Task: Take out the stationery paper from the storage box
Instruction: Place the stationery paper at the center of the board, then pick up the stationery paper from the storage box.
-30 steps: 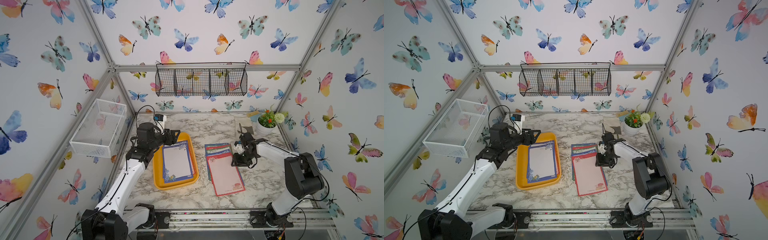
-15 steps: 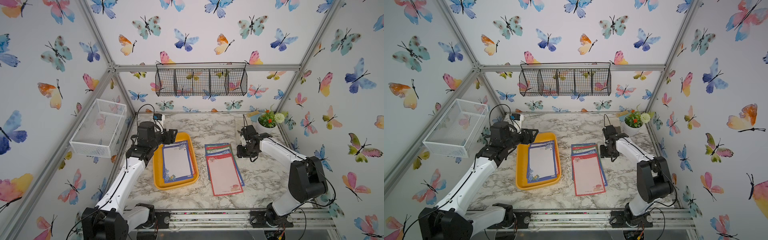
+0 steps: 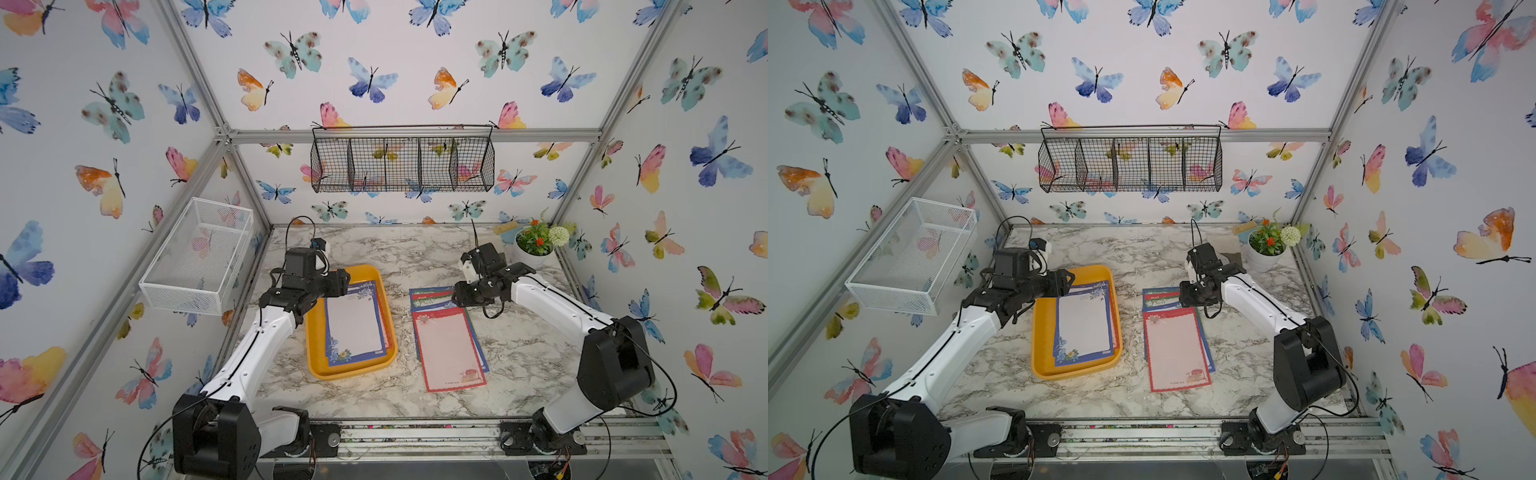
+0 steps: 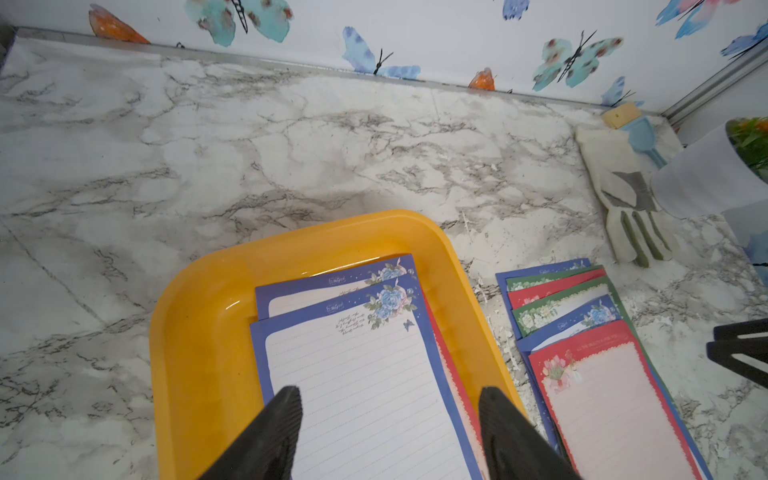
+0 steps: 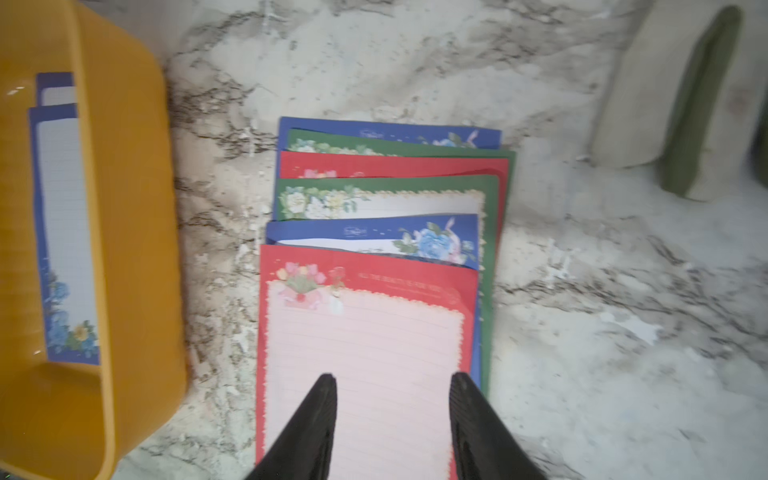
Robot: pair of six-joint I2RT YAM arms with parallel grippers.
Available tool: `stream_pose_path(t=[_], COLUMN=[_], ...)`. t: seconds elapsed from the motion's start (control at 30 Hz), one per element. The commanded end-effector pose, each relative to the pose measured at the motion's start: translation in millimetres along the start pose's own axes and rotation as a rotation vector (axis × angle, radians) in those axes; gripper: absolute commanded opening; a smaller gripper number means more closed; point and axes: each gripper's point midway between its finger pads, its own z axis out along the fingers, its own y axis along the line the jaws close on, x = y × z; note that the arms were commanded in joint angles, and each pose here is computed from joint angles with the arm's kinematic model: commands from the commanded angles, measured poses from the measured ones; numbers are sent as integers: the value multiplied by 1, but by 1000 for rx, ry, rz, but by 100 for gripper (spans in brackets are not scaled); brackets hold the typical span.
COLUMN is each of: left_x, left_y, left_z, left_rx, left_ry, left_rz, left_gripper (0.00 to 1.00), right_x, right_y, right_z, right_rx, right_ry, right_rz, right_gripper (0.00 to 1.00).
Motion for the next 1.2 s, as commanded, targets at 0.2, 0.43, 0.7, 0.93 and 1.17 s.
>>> stream_pose_path(t=[0.2,0.43,0.7,0.93,1.17], left_x=[72,114,143,149,154], left_y=[38,52,64,66,66], left_z=[32,40,46,52,55], left_rx=[-176,-234,-279,-259,-251], left_ry=[319,421,500,532,556], left_rz=[-100,-163,-173,-192,-196], left_gripper=[66,64,60,60,57], right_x=[-9,3,11,7,4], right_y=[100,126,146,156,159], right_z=[27,38,46,50,52], right_rx=[-244,-286,-359,-376,-380], right_ry=[-7,21,31,31,31], right_rz=[-82,-112,-109,-124,-133], right_gripper=[45,44,42,42,42])
